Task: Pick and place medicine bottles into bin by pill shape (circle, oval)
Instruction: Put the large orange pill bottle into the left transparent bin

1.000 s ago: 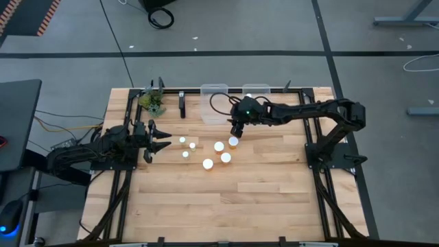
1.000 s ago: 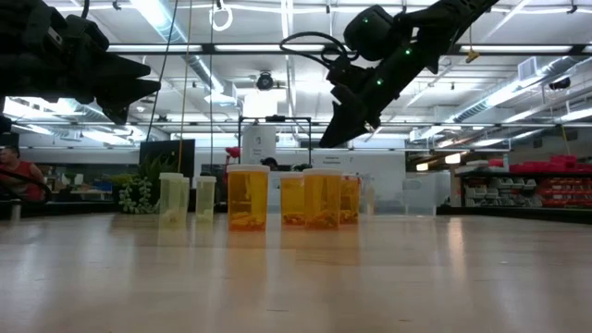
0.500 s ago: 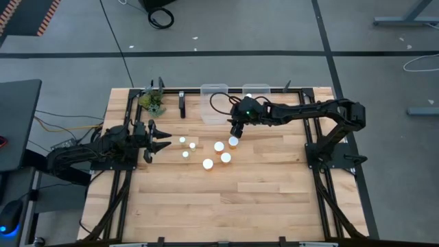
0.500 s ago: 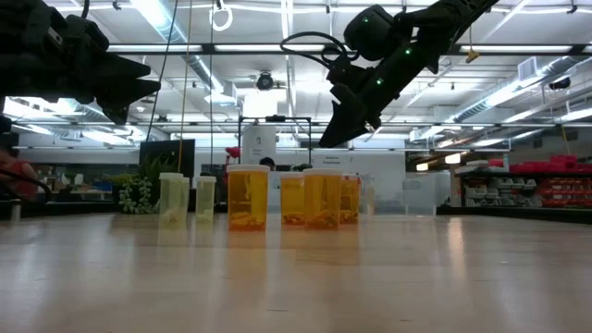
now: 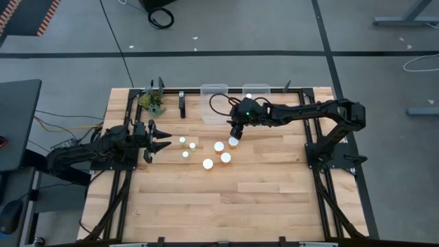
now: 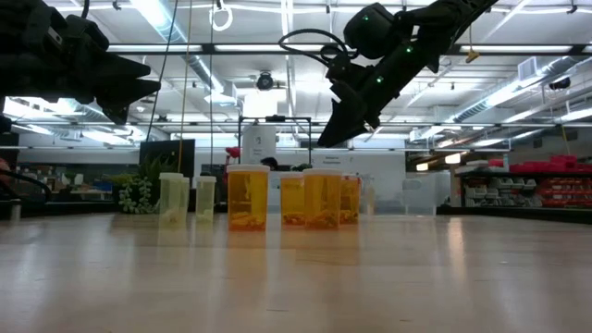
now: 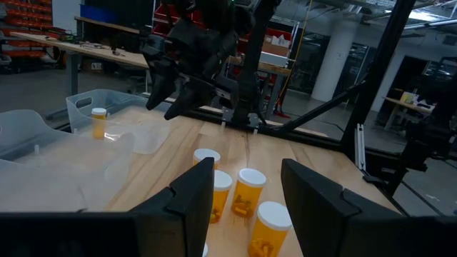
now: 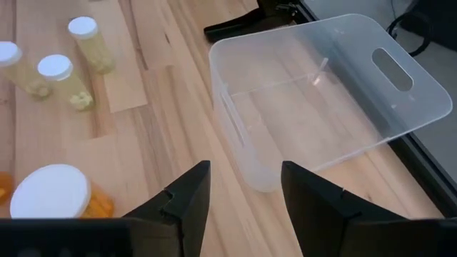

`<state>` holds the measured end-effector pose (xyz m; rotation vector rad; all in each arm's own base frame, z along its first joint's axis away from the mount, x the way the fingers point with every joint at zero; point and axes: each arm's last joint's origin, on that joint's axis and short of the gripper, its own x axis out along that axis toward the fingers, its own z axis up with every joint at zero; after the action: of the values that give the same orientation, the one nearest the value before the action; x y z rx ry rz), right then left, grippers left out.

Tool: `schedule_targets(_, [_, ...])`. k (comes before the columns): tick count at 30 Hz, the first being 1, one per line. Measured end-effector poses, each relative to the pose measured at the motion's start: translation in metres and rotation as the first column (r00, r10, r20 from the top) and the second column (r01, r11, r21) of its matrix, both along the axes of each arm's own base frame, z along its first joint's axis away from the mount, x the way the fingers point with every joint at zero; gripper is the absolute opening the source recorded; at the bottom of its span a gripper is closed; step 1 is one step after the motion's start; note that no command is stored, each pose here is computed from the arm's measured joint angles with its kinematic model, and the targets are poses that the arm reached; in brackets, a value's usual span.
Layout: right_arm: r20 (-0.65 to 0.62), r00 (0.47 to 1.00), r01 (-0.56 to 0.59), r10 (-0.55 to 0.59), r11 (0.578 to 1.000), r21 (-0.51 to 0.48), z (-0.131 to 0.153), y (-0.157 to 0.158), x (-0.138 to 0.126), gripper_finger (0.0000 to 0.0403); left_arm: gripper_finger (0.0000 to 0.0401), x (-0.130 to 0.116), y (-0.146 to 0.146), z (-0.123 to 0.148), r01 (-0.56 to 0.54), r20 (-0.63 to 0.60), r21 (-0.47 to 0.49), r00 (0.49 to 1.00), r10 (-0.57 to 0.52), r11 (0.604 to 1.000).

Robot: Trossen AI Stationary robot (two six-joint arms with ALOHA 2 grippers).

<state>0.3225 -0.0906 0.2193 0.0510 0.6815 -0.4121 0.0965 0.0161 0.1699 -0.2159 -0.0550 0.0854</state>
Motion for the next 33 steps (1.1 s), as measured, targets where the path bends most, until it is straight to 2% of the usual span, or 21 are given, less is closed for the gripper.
schedule_targets(33, [0.007,1.000,-0.015,0.015,1.000,-0.002,0.0006,0.0049,0.0018,0.0180,0.0172,0.0000,0.0000,0.0000,0.000,0.000,0.000,1.000,0.000,1.000])
